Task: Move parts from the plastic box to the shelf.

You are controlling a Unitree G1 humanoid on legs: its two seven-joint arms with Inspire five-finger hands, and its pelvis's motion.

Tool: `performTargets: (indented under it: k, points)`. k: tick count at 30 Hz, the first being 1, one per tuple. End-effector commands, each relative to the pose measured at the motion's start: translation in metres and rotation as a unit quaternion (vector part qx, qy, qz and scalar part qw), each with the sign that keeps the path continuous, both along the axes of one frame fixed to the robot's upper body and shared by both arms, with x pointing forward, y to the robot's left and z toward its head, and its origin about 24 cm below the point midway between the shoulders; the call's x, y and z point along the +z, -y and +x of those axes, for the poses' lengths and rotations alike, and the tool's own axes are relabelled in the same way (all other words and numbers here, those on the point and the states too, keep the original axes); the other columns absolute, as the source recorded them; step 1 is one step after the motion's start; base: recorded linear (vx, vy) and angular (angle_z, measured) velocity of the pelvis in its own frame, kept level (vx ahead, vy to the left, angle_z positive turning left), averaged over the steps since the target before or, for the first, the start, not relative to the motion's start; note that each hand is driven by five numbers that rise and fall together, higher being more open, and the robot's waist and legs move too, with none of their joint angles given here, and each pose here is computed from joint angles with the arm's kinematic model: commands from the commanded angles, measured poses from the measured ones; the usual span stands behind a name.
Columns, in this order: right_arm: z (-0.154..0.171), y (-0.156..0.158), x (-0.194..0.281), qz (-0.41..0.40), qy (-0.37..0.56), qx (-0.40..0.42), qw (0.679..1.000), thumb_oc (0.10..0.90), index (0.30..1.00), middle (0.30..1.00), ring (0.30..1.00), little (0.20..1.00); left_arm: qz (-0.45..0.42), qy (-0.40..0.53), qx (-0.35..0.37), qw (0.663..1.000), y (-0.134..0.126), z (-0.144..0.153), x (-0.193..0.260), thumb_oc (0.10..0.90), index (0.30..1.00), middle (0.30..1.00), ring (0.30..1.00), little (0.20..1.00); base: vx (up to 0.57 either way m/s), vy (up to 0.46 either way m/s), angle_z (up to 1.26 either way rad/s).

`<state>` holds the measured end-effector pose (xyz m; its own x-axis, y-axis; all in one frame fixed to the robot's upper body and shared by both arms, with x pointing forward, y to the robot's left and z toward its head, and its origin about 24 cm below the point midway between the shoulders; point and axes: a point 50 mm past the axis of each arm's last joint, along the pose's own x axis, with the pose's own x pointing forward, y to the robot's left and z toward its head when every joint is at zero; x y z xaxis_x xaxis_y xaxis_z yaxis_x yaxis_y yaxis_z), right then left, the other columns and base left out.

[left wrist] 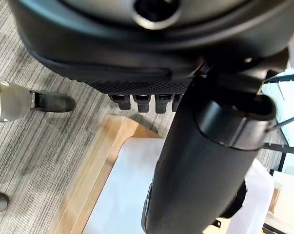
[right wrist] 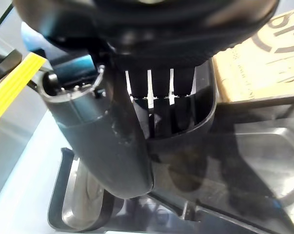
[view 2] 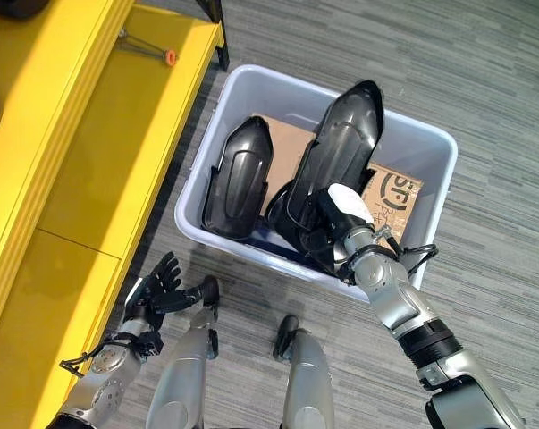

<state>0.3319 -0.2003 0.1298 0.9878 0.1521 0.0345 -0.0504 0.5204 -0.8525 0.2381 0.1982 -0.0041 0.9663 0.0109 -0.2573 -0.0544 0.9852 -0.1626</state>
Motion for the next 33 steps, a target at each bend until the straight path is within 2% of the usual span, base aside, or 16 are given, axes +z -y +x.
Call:
performTargets:
  k: [1, 20, 33]
  points:
    - [0.003, -0.008, 0.082, -0.01, 0.151, 0.055, 0.987, 0.4, 0.3, 0.3, 0.3, 0.3, -0.016, 0.054, -0.007, 0.998, -0.003, 0.004, 0.02, 0.9, 1.0, 1.0, 1.0, 1.0, 0.02, 0.01, -0.04]
    - [-0.008, -0.007, 0.129, -0.05, 0.18, 0.109, 0.976, 0.4, 0.3, 0.3, 0.3, 0.3, -0.027, 0.039, -0.008, 0.999, -0.007, 0.001, 0.014, 0.9, 1.0, 1.0, 1.0, 1.0, 0.02, 0.0, -0.03]
    - [-0.01, -0.022, 0.147, -0.087, 0.155, 0.172, 0.969, 0.4, 0.3, 0.3, 0.3, 0.3, -0.027, 0.016, 0.005, 0.999, -0.019, -0.009, 0.004, 0.9, 1.0, 1.0, 1.0, 1.0, 0.02, -0.052, 0.01]
